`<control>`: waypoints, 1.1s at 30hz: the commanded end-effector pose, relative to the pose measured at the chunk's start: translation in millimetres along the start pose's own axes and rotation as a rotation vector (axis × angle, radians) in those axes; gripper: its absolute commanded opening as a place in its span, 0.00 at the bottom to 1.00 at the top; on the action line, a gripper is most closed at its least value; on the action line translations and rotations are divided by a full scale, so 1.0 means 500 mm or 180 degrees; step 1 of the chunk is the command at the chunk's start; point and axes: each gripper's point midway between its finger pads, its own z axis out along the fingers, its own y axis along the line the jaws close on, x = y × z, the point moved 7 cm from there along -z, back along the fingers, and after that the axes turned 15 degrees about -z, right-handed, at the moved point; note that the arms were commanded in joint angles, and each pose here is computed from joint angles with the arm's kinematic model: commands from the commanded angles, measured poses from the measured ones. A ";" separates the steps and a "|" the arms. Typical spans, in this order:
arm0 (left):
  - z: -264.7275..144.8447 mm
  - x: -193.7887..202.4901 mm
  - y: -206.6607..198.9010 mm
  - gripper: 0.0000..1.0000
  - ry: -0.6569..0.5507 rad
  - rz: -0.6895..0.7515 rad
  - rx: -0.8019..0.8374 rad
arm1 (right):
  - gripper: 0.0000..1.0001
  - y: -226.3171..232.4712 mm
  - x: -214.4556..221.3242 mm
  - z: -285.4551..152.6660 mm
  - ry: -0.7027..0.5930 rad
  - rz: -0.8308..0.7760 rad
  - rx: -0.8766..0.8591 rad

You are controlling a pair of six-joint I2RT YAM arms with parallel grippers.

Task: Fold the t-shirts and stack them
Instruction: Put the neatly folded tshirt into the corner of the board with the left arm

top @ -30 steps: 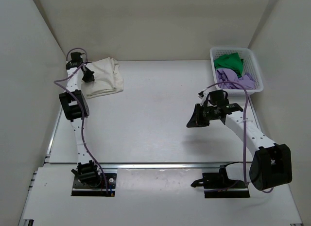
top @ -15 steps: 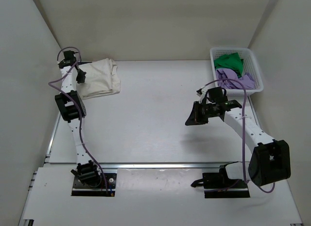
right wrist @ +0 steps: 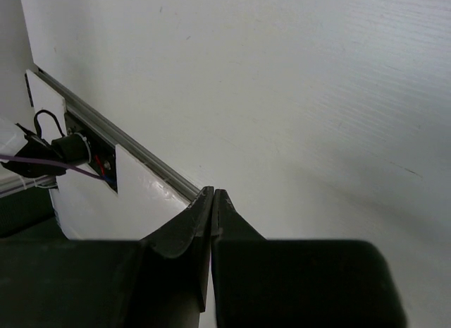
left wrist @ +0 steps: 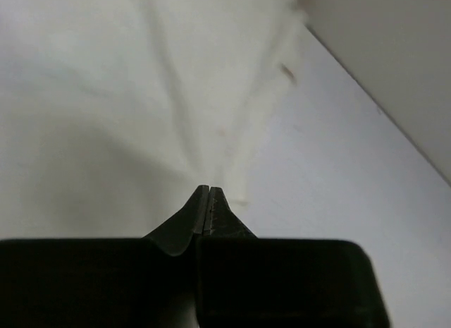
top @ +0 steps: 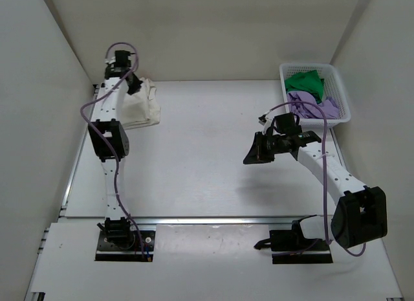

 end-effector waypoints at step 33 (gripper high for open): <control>-0.335 0.225 -0.096 0.40 0.0396 0.1047 0.1134 | 0.61 0.009 -0.051 -0.042 -0.0271 -0.0295 0.0452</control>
